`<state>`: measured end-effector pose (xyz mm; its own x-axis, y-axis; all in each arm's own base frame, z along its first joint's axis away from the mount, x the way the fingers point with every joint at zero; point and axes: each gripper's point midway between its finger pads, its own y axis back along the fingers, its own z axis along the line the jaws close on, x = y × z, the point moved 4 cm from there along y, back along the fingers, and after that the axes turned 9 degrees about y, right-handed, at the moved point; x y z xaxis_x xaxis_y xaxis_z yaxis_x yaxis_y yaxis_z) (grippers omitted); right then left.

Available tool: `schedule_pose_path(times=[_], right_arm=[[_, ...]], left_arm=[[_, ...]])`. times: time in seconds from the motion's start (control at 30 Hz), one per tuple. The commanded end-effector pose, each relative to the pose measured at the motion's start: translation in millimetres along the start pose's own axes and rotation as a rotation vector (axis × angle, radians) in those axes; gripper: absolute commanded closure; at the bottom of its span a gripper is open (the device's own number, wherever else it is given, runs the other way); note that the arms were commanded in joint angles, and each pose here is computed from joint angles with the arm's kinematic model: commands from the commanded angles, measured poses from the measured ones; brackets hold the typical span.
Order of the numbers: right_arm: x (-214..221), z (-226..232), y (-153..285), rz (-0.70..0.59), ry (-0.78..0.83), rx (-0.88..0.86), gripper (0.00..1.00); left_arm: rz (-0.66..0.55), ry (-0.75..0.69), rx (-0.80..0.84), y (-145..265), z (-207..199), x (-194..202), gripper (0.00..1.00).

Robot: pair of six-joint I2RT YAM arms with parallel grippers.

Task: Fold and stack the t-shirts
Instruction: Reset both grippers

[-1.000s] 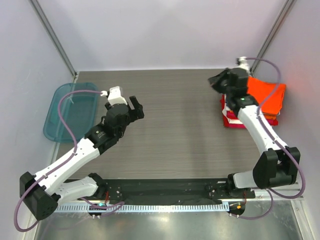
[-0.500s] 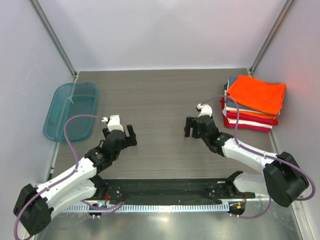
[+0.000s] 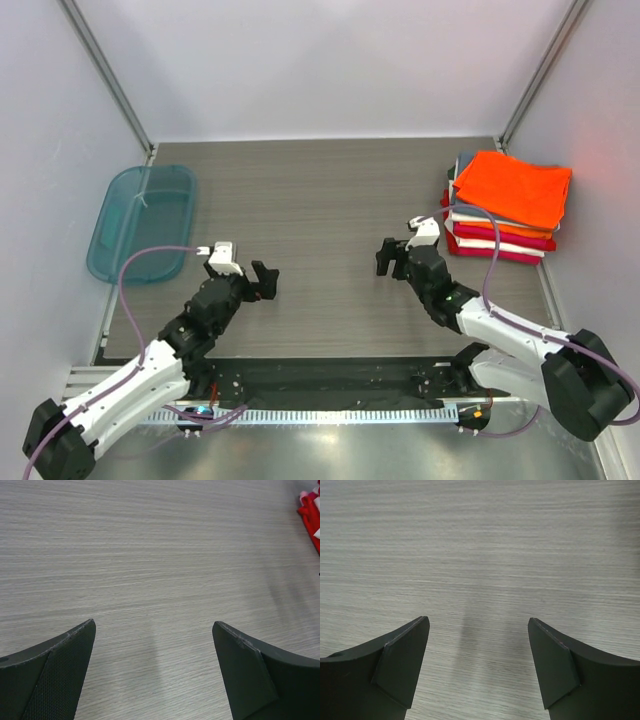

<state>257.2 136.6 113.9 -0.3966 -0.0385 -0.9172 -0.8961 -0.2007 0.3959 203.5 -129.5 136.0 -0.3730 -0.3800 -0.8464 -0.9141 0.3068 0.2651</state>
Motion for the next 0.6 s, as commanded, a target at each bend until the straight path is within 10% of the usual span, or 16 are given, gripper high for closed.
schedule_pose_path(times=[0.0, 0.57], right_arm=[[-23.6, -0.6, 3.6, -0.104, -0.031, 0.006, 0.14], [-27.9, -10.4, 20.2, -0.142, -0.067, 0.036, 0.18]], left_arm=[[-0.059, 0.029, 0.030, -0.5, -7.0, -12.1, 0.00], [-0.102, 0.046, -0.052, -0.7, 7.5, -12.5, 0.00]])
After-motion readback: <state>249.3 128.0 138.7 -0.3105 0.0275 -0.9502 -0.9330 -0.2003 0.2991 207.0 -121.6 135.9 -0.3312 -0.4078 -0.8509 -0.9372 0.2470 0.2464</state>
